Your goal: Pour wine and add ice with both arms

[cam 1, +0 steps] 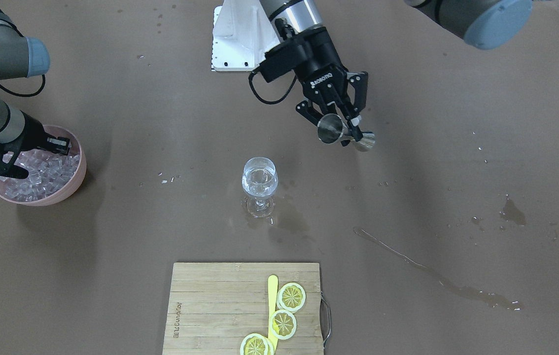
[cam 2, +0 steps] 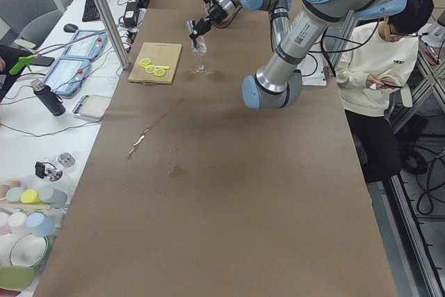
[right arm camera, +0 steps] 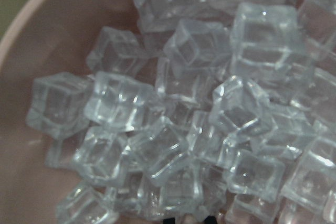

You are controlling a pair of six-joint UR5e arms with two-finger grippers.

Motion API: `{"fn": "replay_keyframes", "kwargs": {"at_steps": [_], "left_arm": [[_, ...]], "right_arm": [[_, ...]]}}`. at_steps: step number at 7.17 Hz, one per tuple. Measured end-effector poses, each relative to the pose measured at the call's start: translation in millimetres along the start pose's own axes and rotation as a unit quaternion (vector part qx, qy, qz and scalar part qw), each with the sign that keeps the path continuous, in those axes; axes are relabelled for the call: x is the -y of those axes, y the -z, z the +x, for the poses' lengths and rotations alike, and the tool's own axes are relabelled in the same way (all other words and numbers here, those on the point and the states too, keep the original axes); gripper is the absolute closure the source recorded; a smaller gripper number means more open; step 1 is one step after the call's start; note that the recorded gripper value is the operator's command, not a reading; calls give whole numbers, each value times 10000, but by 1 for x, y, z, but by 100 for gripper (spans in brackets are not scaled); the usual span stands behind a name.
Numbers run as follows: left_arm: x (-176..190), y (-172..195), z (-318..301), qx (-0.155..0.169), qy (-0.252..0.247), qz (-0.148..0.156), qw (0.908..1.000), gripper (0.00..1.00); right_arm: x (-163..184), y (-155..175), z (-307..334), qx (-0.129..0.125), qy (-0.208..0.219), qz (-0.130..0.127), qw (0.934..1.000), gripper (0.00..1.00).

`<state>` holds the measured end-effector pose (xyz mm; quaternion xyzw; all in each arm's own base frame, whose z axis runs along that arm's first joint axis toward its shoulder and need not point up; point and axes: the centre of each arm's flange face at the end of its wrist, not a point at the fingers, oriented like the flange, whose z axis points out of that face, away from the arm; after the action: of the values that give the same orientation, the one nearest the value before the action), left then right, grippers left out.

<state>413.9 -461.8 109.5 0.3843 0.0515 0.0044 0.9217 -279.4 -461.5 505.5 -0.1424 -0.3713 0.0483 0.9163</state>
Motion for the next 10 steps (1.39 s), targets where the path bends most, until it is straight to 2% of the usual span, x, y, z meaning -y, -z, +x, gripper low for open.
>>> {"fn": "replay_keyframes", "kwargs": {"at_steps": [1, 3, 5, 6, 8, 10], "left_arm": [[-2, -39, -35, -246, 330, -207, 9989, 100], [-24, -114, -101, -773, 853, -646, 9912, 100], [-70, -178, -143, -1058, 1141, -966, 9831, 100], [-96, -209, -156, -1164, 1248, -985, 9804, 100], [-157, -272, -176, -1456, 1451, -662, 9764, 100], [-203, -315, -194, -1780, 1615, -163, 9706, 100]], "right_arm": [[0, 0, 0, 0, 0, 1, 10000, 99], [0, 6, -4, 79, 27, -3, 10000, 99], [5, 30, -7, 329, -32, 16, 9995, 99], [8, 42, -4, 416, -83, 66, 9991, 99], [13, 66, 5, 541, -179, 210, 9982, 99], [6, 98, -3, 634, -260, 277, 9973, 99]]}}
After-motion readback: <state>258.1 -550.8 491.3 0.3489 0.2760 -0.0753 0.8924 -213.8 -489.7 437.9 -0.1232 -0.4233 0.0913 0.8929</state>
